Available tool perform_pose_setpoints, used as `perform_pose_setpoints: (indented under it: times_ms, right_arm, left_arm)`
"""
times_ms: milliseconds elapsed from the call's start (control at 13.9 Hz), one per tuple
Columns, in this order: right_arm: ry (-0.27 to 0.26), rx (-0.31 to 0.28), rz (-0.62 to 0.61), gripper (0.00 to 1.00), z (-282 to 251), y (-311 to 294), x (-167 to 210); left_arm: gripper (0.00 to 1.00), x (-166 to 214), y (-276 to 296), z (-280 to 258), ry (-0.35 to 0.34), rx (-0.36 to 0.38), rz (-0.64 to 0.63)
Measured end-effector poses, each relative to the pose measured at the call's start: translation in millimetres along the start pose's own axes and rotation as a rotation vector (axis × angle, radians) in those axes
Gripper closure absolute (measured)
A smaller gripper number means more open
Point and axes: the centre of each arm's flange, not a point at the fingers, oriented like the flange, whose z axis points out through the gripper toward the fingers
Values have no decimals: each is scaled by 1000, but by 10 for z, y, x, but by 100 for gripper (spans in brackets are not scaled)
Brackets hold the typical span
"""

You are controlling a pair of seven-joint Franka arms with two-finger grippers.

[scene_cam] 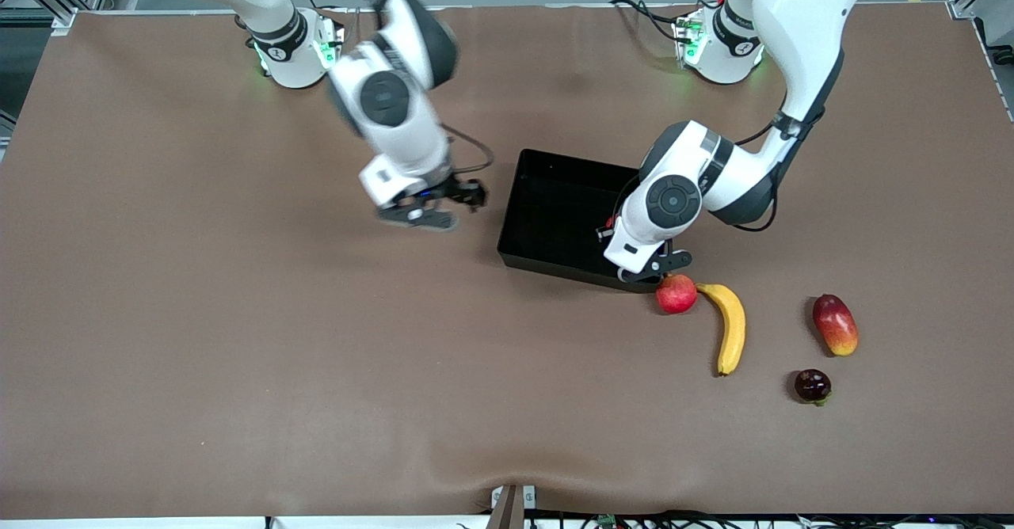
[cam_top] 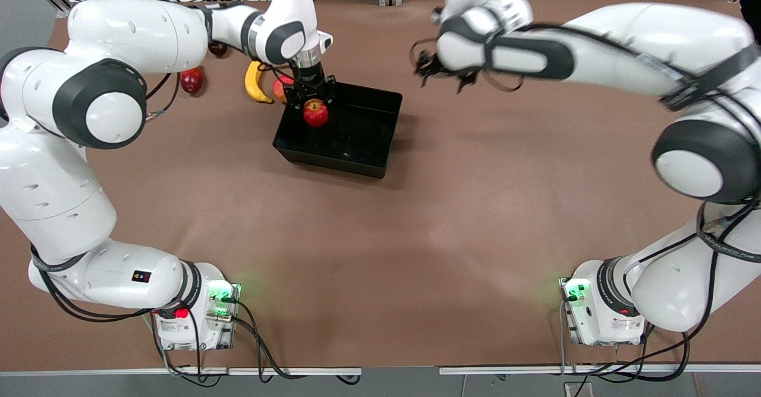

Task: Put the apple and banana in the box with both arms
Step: 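Lower the apple into the box while the right gripper releases and retracts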

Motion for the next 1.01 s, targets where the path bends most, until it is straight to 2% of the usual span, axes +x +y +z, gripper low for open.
perform_pose_setpoints:
  times_ms: [288, 576, 792, 1008]
  right_arm:
    - [-30, -2, -73, 0, -576, 947, 494]
    - [-1, 27, -86, 0, -1155, 1987, 836]
    - [20, 43, -96, 0, -1541, 2788, 916]
    - [33, 51, -104, 0, -1793, 3398, 881]
  left_arm:
    - [27, -108, -14, 233, 22, -28, 4]
    - [27, -133, -37, 309, 26, -6, 21]
    - [1, -120, -39, 305, 30, -7, 21]
    - [0, -89, -6, 130, 53, -21, 21]
